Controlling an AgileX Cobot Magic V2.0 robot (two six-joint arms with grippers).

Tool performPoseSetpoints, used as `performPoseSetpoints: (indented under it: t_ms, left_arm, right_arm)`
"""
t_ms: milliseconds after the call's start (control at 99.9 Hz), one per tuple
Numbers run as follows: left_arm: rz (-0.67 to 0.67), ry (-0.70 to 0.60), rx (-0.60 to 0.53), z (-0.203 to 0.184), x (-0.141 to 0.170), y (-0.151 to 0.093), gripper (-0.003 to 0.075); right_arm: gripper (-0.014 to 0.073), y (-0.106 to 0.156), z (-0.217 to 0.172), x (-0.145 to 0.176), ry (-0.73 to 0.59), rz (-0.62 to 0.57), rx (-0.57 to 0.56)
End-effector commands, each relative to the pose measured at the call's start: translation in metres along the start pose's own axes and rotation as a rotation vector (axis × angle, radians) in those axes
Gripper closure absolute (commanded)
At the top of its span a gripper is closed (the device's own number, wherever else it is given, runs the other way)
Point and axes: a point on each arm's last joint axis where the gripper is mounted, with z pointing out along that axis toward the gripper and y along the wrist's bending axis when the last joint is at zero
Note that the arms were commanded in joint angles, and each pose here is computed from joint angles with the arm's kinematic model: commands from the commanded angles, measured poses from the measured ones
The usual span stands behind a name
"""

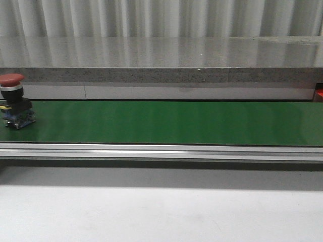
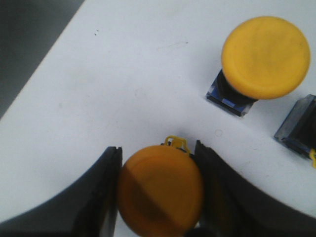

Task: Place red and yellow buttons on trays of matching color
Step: 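Grasp a yellow button from the cluster with the left gripper, then set the yellow button on the belt and open the left gripper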

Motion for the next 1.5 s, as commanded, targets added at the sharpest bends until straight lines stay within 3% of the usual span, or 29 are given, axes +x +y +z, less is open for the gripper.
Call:
performPoseSetpoints:
  t_ms: [0,270,460,751,1381,1491]
  left_arm:
    - [0.004,-0.171,0.036,-0.056,-0.021,0.0,0.0741]
    - [0.091,-0.387,0.161,-0.171,-0.01,-0.027,0.0741]
    - [0.153,-0.436,0.247,-0.207,0.012,-0.042,0.0741]
    - [0.167,-0.348,0.331,-0.179,0.037,-0.062,0.0741]
    - [0.266,-0.191,0.276,-0.124,0.046,-0.082,0.0739]
    - [0.275,-0.187,0.273,-0.123,0.046,-0.082,0.0683]
  right_arm:
    - [0.0662,-0.001,-0.004,-0.014,-0.096,-0.009,0.017]
    - [0.0662,-0.001,-0.004,-0.014,-0.096,-0.009,0.017]
    - [0.0662,-0.001,-0.004,-0.014,-0.096,-0.009,0.017]
    - [0.0662,-0.001,-0.004,-0.014,-0.096,-0.009,0.017]
    - [0.0662,-0.001,-0.004,-0.014,-0.096,-0.009,0.017]
    - [0.0662,-0.001,-0.004,-0.014,-0.096,-0.009,0.017]
